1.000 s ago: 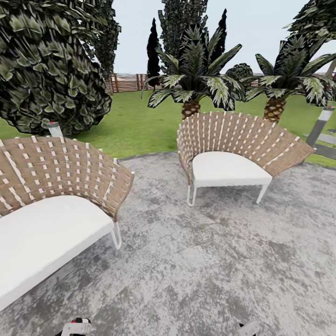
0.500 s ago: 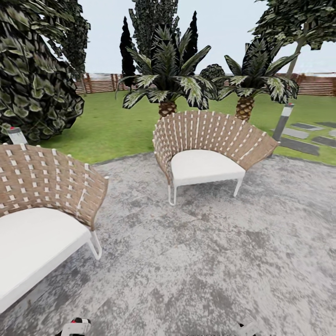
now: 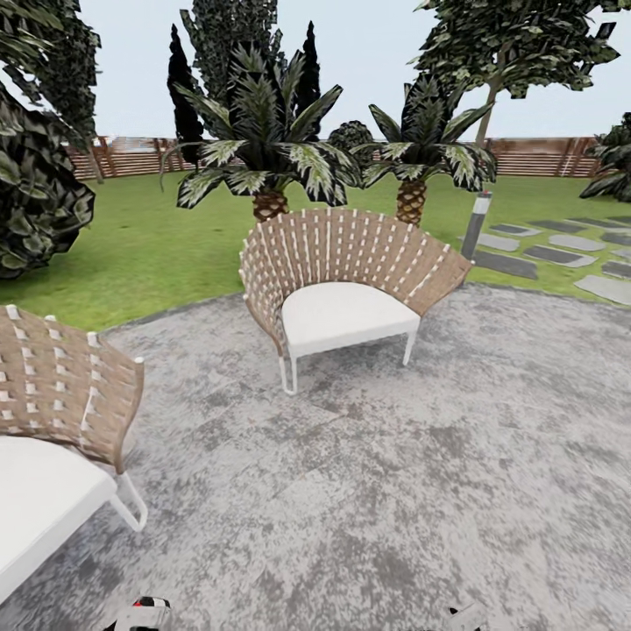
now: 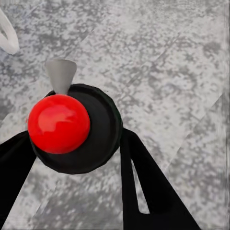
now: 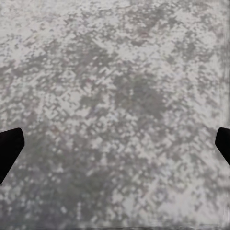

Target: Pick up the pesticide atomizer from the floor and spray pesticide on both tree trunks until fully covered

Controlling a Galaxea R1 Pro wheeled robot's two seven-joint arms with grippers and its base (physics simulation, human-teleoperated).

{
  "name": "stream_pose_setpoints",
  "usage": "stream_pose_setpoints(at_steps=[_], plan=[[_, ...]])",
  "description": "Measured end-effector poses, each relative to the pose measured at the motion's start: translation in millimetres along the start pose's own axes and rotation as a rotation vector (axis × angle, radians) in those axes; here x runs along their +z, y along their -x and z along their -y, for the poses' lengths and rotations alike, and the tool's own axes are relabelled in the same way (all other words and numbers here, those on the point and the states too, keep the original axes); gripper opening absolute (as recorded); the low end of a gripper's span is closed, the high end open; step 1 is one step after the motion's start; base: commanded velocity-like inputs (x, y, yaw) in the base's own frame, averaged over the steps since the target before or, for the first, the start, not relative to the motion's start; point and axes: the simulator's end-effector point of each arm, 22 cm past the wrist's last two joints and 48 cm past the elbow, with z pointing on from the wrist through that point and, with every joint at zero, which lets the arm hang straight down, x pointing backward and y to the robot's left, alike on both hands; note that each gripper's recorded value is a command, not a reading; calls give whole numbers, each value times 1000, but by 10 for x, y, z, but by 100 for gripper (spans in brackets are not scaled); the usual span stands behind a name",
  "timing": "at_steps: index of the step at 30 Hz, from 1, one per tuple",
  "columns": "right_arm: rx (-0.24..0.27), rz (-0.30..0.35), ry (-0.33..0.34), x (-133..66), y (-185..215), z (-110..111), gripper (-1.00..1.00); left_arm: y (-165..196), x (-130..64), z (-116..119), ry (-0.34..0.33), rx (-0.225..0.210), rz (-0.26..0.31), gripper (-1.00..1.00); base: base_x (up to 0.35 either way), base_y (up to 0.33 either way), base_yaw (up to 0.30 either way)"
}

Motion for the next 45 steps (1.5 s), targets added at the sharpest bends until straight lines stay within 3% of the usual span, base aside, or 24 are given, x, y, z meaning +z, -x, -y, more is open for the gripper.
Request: stream_pose_setpoints(at_steps=[19,35,45], plan=[[1,1,1,3,3,-10,100,-3,1,5,0,-2,-1,-100,10,0,-300],[2,1,-2,2,4,-4,100,2,0,-2,1,-2,0,-100,240,124,-300],[2,1,-1,3,3,-6,100,0,1,-4,1,-2,0,-100,41,29,-300]])
